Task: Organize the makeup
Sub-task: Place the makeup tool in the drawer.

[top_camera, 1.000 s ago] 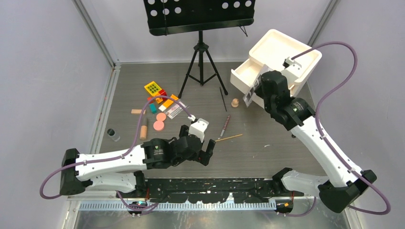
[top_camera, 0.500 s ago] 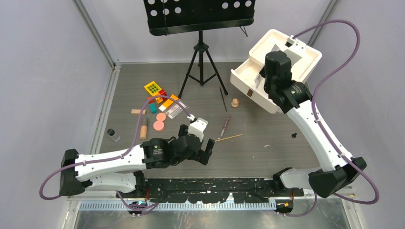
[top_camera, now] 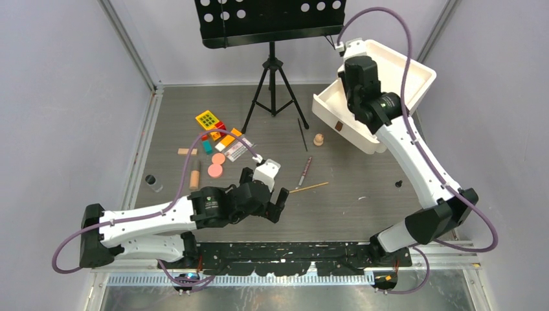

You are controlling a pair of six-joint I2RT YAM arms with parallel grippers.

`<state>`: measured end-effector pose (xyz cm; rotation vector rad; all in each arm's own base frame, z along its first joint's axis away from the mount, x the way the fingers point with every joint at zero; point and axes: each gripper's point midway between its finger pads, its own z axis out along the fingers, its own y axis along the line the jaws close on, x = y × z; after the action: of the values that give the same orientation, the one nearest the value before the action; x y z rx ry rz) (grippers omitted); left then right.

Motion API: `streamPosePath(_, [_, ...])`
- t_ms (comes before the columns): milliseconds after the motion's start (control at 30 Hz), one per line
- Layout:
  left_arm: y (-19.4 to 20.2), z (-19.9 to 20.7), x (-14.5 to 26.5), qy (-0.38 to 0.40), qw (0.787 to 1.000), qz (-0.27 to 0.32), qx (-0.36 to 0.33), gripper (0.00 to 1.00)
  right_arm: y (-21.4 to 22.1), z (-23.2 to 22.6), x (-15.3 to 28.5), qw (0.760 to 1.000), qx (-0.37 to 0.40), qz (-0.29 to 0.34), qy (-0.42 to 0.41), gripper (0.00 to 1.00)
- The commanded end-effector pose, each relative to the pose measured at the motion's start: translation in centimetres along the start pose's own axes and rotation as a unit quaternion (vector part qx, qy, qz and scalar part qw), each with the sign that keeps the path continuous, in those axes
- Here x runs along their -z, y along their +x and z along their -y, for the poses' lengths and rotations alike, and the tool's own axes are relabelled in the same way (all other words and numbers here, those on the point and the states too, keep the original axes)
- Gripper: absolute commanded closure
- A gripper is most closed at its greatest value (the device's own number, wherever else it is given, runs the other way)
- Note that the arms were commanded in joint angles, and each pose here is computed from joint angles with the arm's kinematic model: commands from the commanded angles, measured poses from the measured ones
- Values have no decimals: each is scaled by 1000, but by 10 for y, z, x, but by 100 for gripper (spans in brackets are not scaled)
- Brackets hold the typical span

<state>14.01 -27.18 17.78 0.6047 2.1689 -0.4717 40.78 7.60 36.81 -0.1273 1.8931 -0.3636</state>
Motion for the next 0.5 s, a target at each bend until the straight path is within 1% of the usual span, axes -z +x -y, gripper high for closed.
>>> streamPosePath(0, [-20, -6, 12, -3, 999, 33, 3, 0, 15, 8, -8, 988, 149, -49, 4, 100])
streamPosePath(100, [-23, -9, 13, -5, 999, 36, 3, 0, 26, 15, -16, 976, 201, -84, 28, 100])
streamPosePath(233, [-19, -12, 12, -9, 1000, 30, 0, 0, 33, 24, -25, 959, 247, -114, 73, 100])
streamPosePath(400, [-16, -13, 12, -10, 1000, 28, 3, 0, 47, 32, -38, 929, 315, -154, 122, 100])
streamPosePath(467, [-16, -15, 12, -11, 1000, 29, 5, 0, 52, 31, -41, 918, 335, -167, 127, 98])
